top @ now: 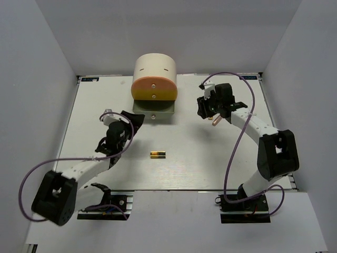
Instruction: Organize the makeup
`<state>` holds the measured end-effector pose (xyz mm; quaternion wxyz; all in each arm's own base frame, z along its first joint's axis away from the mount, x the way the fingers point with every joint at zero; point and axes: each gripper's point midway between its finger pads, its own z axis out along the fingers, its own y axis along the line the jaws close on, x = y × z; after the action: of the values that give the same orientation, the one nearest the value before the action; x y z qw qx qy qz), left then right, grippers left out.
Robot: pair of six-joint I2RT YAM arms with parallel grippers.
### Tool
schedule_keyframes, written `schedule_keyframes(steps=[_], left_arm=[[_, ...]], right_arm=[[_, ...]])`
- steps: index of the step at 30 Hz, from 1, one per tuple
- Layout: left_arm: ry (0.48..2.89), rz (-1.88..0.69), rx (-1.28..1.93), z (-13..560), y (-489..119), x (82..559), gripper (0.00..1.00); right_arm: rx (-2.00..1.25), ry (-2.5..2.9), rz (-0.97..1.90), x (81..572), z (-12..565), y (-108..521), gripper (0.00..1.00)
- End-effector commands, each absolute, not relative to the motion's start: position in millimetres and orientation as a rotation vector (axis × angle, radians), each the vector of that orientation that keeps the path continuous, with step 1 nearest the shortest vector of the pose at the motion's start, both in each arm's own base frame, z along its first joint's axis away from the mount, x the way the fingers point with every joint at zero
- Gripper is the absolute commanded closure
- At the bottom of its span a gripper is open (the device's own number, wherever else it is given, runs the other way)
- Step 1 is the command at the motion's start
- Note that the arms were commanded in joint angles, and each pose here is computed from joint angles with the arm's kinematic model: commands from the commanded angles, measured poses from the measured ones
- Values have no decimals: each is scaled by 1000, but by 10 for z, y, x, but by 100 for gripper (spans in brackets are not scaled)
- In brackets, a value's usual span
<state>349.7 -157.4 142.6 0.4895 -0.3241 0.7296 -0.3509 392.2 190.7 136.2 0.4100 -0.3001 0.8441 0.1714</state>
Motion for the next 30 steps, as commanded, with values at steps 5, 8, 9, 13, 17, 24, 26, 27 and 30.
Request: schedule_keyframes(steps=[5, 8, 9, 13, 17, 24, 26, 27, 30], left_arm=[[1882, -580, -880, 1336, -1007, 2895, 2], [1889, -564, -851, 1402, -931, 2739, 2], [1903, -565, -840, 1392, -931, 2697, 2], [1938, -565, -814, 1384, -908, 2544, 2], [1959, -595, -793, 1381, -935, 2453, 2], [2000, -546, -784, 1359, -885, 2382, 2], [1993, -532, -787, 1377, -854, 2376, 2], [1991, -531, -787, 1385, -850, 2374, 2], [1985, -529, -789, 1396, -833, 2356, 2]], right_arm=[[-458, 2286, 216, 4373, 1153, 1545, 44], [-410, 2331, 147, 4496, 1003, 1470, 42], [-372, 2330, 95, 4548, 1006, 1407, 40], [-322, 2313, 7, 4734, 1012, 1335, 28], [-294, 2317, -74, 4843, 884, 1229, 28], [-286, 2348, -108, 4900, 684, 1199, 44], [-289, 2366, -119, 4908, 587, 1193, 46], [-284, 2366, -121, 4928, 586, 1196, 46], [-284, 2385, -120, 4939, 511, 1186, 48]])
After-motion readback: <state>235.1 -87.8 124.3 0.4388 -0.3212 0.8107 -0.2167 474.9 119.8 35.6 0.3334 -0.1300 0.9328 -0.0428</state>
